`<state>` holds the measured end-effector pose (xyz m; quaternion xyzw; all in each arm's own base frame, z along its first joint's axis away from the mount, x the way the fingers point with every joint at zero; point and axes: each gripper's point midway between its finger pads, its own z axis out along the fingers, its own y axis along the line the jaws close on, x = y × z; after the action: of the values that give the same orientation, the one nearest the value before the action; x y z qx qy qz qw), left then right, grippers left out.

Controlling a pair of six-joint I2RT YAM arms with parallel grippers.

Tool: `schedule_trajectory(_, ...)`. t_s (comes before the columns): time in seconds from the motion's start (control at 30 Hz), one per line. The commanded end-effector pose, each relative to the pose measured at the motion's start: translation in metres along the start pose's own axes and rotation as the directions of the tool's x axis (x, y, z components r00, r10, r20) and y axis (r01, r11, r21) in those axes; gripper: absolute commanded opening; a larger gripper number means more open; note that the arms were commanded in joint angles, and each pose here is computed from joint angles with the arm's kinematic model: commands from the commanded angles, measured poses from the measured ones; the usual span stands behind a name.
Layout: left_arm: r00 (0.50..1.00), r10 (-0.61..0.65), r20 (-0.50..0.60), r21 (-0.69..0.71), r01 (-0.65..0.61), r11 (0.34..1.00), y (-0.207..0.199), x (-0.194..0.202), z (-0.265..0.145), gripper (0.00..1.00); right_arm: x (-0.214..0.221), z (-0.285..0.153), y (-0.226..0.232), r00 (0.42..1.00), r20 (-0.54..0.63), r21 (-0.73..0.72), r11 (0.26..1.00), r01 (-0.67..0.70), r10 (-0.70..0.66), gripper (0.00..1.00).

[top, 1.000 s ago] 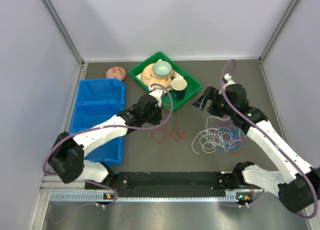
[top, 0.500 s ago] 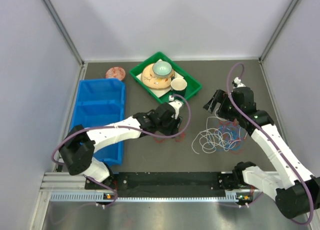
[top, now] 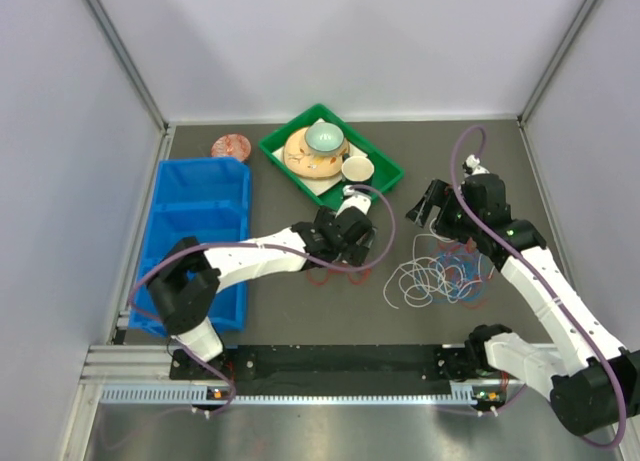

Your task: Untangle the cables

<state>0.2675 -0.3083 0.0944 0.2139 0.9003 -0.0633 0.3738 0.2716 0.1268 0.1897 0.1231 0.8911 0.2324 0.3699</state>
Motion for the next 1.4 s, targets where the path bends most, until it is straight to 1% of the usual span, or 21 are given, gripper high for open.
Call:
schedule_trajectory(0.0, 0.997, -0.074, 0.038, -0.141, 0.078, 0.987, 0.012, -0.016, 0.012, 0.99, -0.005, 0.0, 0.003, 1.0, 0.022, -0.017, 1.0, 0.016, -0.016, 0.91)
schedule_trajectory(0.07, 0.995, -0.095, 0.004, -0.123, 0.095, 0.988, 0.007, -0.007, 0.022, 0.99, -0.005, -0.001, 0.004, 1.0, 0.021, -0.021, 1.0, 0.02, -0.019, 0.91)
schedule_trajectory(0.23, 0.974, -0.208, -0.094, -0.038, 0.205, 0.978, -0.008, 0.017, 0.038, 0.99, -0.003, 0.0, 0.001, 1.0, 0.016, -0.014, 1.0, 0.019, -0.018, 0.91)
schedule_trajectory(0.27, 0.966, -0.226, -0.126, 0.01, 0.229, 0.973, -0.015, 0.021, 0.039, 0.99, -0.002, 0.001, 0.001, 1.0, 0.012, -0.015, 1.0, 0.018, -0.018, 0.91)
schedule_trajectory(0.3, 0.96, -0.252, -0.121, 0.033, 0.258, 0.966, -0.019, 0.019, 0.04, 0.99, -0.002, 0.002, 0.001, 1.0, 0.01, -0.016, 1.0, 0.018, -0.018, 0.91)
schedule_trajectory(0.4, 0.95, -0.28, -0.137, 0.077, 0.292, 0.953, -0.029, 0.021, 0.041, 0.99, -0.002, 0.002, 0.001, 1.0, 0.011, -0.017, 1.0, 0.017, -0.017, 0.91)
schedule_trajectory(0.53, 0.95, -0.277, -0.144, 0.057, 0.287, 0.956, -0.028, 0.023, 0.044, 0.98, -0.003, 0.002, 0.003, 1.0, 0.011, -0.022, 1.0, 0.019, -0.018, 0.91)
schedule_trajectory(0.67, 0.96, -0.234, -0.153, 0.052, 0.244, 0.968, -0.027, 0.028, 0.048, 0.96, -0.002, 0.002, 0.003, 1.0, 0.009, -0.022, 1.0, 0.017, -0.017, 0.91)
schedule_trajectory(0.77, 0.961, -0.223, -0.163, 0.026, 0.23, 0.973, -0.024, 0.037, 0.055, 0.93, -0.001, 0.003, 0.002, 1.0, 0.004, -0.021, 1.0, 0.013, -0.013, 0.91)
schedule_trajectory(0.87, 0.973, -0.192, -0.13, -0.03, 0.19, 0.981, -0.02, 0.036, 0.056, 0.92, 0.0, 0.004, 0.002, 1.0, -0.001, -0.021, 1.0, 0.008, -0.008, 0.91)
schedule_trajectory(1.03, 0.98, -0.173, -0.102, -0.032, 0.171, 0.985, -0.023, 0.029, 0.057, 0.87, 0.0, 0.005, 0.002, 1.0, -0.002, -0.019, 1.0, 0.009, -0.009, 0.91)
schedule_trajectory(1.07, 0.98, -0.168, -0.102, -0.035, 0.166, 0.986, -0.023, 0.03, 0.058, 0.82, 0.001, 0.005, 0.002, 1.0, -0.006, -0.02, 1.0, 0.009, -0.009, 0.91)
schedule_trajectory(1.13, 0.981, -0.167, -0.101, -0.034, 0.165, 0.986, -0.024, 0.029, 0.06, 0.75, 0.001, 0.004, 0.003, 1.0, -0.004, -0.023, 1.0, 0.01, -0.01, 0.91)
schedule_trajectory(1.17, 0.981, -0.167, -0.099, -0.036, 0.165, 0.986, -0.024, 0.028, 0.061, 0.67, 0.0, 0.003, 0.003, 1.0, -0.001, -0.025, 1.0, 0.009, -0.009, 0.91)
schedule_trajectory(1.23, 0.981, -0.168, -0.091, -0.028, 0.167, 0.986, -0.026, 0.024, 0.06, 0.55, 0.0, 0.003, 0.003, 1.0, 0.001, -0.026, 1.0, 0.009, -0.009, 0.91)
schedule_trajectory(1.27, 0.982, -0.165, -0.087, -0.024, 0.163, 0.986, -0.026, 0.022, 0.059, 0.38, -0.001, 0.003, 0.003, 1.0, 0.003, -0.026, 1.0, 0.008, -0.008, 0.91)
schedule_trajectory(1.3, 0.983, -0.171, -0.072, -0.025, 0.169, 0.985, -0.025, 0.015, 0.055, 0.25, 0.0, 0.002, 0.004, 1.0, 0.002, -0.027, 1.0, 0.009, -0.009, 0.91)
schedule_trajectory(1.37, 0.984, -0.173, -0.052, -0.022, 0.172, 0.985, -0.024, 0.006, 0.048, 0.1, 0.0, 0.002, 0.005, 1.0, 0.003, -0.031, 0.999, 0.01, -0.01, 0.91)
